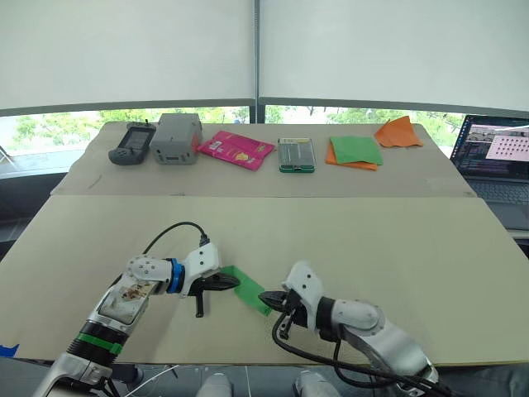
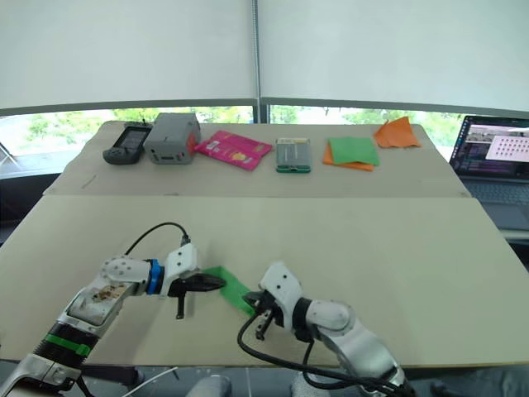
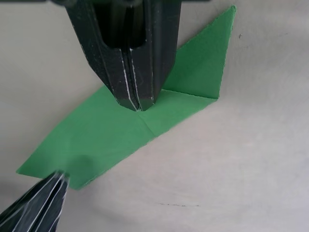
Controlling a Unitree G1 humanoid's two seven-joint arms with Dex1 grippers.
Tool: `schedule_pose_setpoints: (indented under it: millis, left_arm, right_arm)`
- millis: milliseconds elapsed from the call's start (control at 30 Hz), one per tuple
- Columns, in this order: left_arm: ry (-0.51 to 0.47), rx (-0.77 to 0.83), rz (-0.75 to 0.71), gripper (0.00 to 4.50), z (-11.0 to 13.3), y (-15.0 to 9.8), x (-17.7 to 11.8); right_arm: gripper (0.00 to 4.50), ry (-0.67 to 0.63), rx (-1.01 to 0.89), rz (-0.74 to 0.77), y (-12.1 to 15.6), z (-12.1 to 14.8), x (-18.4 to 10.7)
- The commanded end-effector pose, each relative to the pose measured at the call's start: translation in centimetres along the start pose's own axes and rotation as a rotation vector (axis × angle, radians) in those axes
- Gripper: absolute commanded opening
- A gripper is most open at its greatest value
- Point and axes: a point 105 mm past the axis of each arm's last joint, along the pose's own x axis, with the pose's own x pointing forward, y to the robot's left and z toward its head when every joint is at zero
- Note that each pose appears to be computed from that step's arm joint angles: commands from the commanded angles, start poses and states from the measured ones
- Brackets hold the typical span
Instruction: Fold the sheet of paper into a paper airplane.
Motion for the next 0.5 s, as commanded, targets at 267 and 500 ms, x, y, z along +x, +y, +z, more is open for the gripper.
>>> schedule_pose_setpoints:
  millis: [267,500]
  left_arm:
    - [0.041,-0.043,0.003,0.0,-1.3,-0.3,0.0]
    - [-0.15,-0.19,0.0,0.0,2.5,0.5,-0.7]
  right_arm:
    - [0.02,0.186,0.021,0.016,0.1,-4.4,0.5]
    - [0.02,0.215,0.023,0.015,0.1,-5.1,0.7]
